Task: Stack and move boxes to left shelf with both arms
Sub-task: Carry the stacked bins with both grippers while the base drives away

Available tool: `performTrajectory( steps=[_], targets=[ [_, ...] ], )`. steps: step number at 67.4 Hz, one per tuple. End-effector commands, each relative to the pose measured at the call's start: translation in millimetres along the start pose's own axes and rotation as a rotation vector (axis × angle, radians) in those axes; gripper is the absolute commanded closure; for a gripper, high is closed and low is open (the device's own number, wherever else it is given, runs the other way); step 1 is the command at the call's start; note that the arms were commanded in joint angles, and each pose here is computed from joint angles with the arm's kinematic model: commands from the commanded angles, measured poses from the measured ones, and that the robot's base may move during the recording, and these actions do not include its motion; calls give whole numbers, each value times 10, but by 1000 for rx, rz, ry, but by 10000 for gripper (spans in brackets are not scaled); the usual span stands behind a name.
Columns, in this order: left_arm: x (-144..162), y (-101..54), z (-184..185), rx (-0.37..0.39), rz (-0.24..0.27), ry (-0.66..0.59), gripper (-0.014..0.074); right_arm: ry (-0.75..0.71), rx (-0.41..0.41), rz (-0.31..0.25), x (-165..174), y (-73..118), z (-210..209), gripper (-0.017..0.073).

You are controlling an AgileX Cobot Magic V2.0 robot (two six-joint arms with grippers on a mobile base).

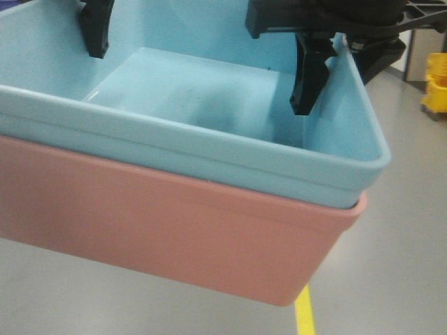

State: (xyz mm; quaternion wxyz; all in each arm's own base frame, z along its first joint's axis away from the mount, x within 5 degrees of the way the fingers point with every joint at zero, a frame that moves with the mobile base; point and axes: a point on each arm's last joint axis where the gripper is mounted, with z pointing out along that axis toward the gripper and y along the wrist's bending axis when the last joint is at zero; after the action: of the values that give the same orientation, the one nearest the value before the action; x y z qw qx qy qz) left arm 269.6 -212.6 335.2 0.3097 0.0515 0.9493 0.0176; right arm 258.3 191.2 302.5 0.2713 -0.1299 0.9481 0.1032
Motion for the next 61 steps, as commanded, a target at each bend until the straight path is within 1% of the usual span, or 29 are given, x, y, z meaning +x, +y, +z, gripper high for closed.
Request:
performTrajectory(
  steps=[1,43,49,61],
  targets=[
    [-127,-252,-340,292,-71,-147,602,-313,-230,37,-323,266,-390,503],
    [-120,-268,-316,294,-73,-137,602,-305,-226,35,-320,267,-370,503],
    [-109,-284,-303,302,-82,-122,602,-306,-226,36,-320,267,-370,503],
    [-105,-300,-276,301,-80,-116,602,-295,-217,29,-318,267,-327,503]
  ],
)
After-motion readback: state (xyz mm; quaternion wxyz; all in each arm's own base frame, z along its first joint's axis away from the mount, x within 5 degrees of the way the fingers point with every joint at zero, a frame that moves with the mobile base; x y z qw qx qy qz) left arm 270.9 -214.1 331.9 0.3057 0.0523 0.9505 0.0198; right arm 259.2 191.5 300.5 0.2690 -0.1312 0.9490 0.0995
